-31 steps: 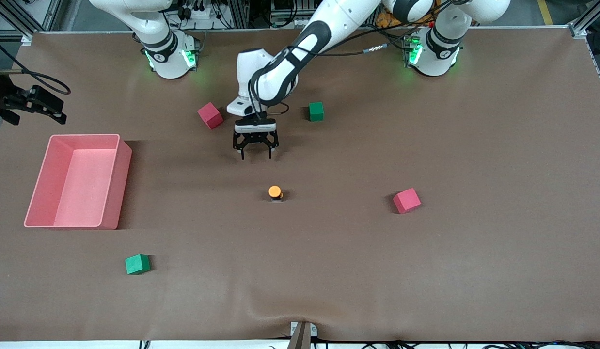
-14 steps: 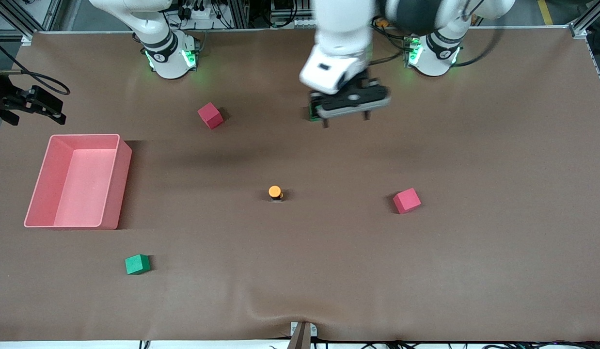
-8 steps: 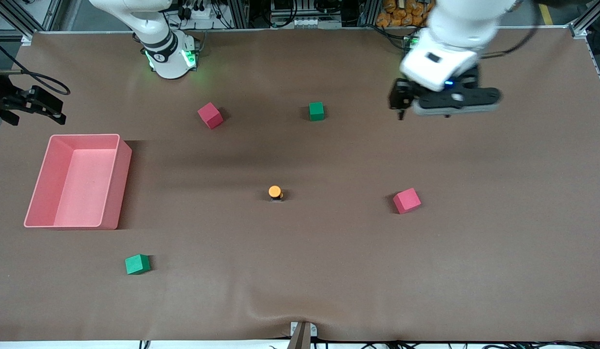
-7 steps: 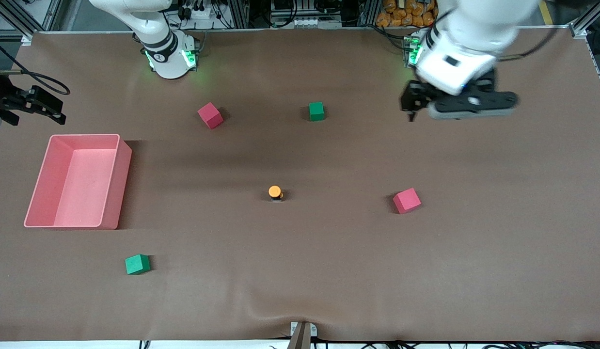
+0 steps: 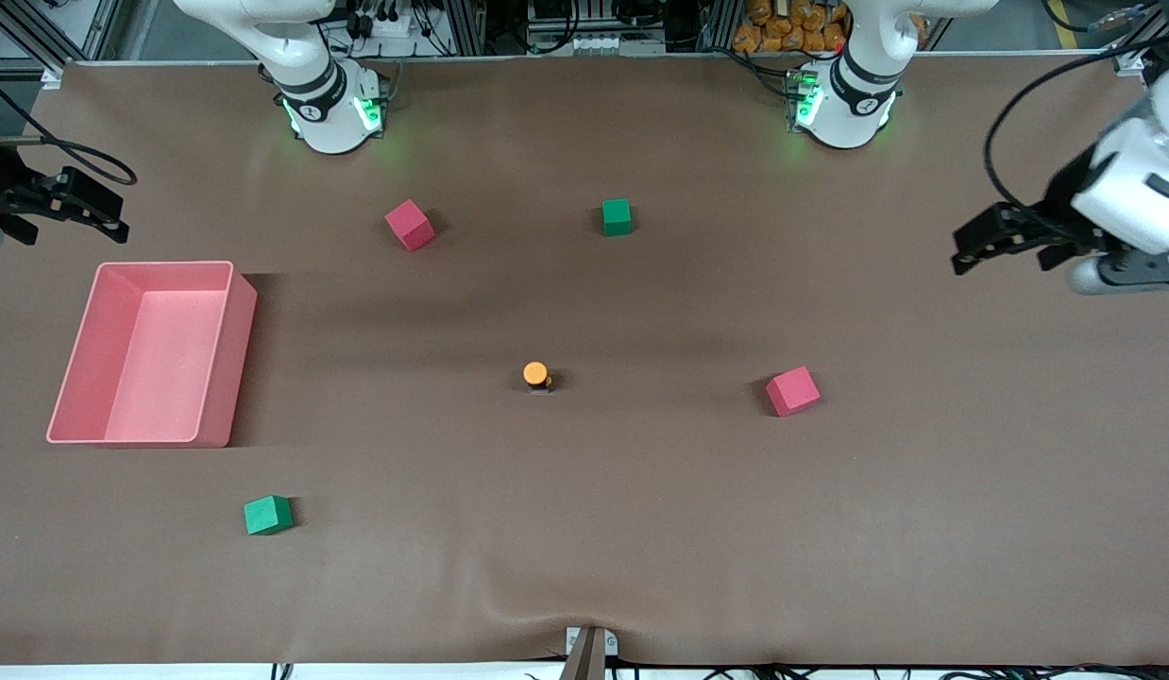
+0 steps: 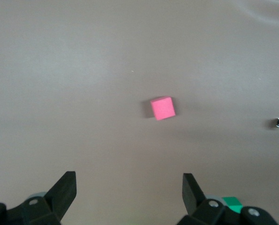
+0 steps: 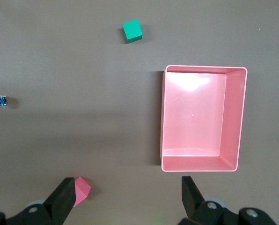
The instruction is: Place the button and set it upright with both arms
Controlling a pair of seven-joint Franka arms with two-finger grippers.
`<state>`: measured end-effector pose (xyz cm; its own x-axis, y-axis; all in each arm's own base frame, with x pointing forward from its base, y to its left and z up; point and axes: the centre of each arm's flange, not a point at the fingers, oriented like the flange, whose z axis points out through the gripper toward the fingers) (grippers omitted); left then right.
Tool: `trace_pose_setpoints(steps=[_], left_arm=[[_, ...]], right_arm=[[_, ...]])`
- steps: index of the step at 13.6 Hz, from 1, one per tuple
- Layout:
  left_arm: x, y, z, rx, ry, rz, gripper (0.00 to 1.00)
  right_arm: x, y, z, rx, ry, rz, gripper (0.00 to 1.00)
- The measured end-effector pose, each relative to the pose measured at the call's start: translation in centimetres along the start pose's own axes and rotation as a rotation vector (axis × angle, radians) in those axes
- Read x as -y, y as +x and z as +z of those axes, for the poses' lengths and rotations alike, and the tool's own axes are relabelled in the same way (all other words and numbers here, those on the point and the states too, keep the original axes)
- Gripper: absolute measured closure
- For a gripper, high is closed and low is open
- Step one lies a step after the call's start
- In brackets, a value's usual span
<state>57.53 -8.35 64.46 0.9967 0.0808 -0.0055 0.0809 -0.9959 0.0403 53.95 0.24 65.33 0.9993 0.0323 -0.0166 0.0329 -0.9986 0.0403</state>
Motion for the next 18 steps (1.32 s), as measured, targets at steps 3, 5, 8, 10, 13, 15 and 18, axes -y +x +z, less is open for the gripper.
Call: trace_pose_setpoints(steps=[3, 5, 8, 10, 13, 15, 18], left_arm=[[2.5, 0.0, -0.1, 0.024, 0.003, -0.008, 0.0], [3.6, -0.3, -0.2, 0.035, 0.004, 0.018, 0.0], [3.3, -2.3, -0.3, 0.047, 0.007, 0.032, 0.0], [3.0, -3.9, -0.6, 0.049, 0.01, 0.04, 0.0], [2.6, -5.5, -0.7, 0.053, 0.023, 0.05, 0.0], [2.4, -6.0, -0.9, 0.047, 0.036, 0.055, 0.0], [2.3, -6.7, -1.9, 0.03, 0.035, 0.051, 0.0]], right_arm=[[0.0, 0.0, 0.0, 0.0, 0.0, -0.001, 0.0], [0.0, 0.0, 0.0, 0.0, 0.0, -0.001, 0.0], [0.0, 0.0, 0.0, 0.0, 0.0, -0.001, 0.0], [0.0, 0.0, 0.0, 0.001, 0.0, -0.001, 0.0], [0.0, 0.0, 0.0, 0.002, 0.001, -0.001, 0.0], [0.1, 0.0, 0.0, 0.004, 0.002, -0.001, 0.0], [0.1, 0.0, 0.0, 0.004, 0.002, -0.001, 0.0]])
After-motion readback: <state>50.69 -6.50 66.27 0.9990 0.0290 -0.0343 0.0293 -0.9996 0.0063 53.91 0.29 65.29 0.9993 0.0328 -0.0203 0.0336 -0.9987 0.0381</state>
